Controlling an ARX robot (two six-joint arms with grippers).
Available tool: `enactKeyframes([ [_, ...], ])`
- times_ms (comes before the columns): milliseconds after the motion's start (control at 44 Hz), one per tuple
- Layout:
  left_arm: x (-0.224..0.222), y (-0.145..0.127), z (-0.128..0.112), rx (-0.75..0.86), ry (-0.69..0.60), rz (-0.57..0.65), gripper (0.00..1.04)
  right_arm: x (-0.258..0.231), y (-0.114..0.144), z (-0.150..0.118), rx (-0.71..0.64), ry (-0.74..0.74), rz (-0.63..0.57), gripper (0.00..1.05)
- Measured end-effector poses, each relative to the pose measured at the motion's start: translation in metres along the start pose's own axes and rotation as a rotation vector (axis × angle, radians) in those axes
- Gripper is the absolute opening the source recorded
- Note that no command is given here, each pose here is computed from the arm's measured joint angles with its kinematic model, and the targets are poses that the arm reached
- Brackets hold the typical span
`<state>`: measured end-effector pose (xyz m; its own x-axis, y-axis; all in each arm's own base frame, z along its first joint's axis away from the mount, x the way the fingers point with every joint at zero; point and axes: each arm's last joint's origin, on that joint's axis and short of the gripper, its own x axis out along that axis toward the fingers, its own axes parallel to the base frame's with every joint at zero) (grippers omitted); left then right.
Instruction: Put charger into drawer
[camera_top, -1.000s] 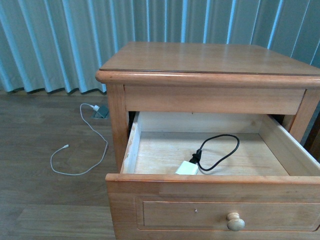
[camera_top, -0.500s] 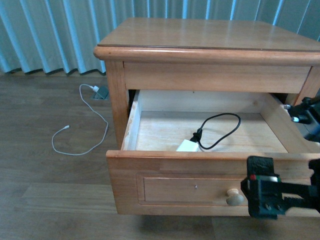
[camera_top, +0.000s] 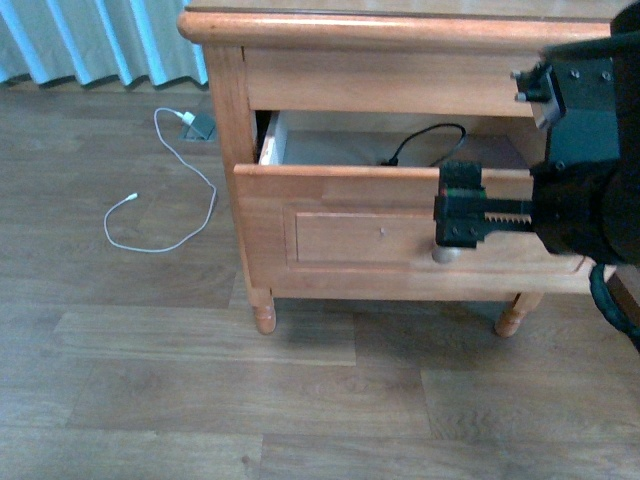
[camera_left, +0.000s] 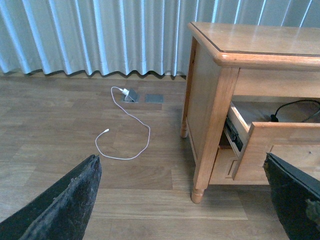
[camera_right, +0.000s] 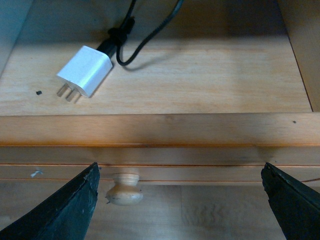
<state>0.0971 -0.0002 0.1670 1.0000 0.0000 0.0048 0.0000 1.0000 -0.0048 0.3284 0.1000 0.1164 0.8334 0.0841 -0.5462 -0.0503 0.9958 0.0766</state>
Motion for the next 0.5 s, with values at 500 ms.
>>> enactKeyframes([
  [500,0.000,0.000,0.000,0.000,0.000,0.000,0.99,0.087,0.019,0.025,-0.001,-0.139,-0.027,0.96],
])
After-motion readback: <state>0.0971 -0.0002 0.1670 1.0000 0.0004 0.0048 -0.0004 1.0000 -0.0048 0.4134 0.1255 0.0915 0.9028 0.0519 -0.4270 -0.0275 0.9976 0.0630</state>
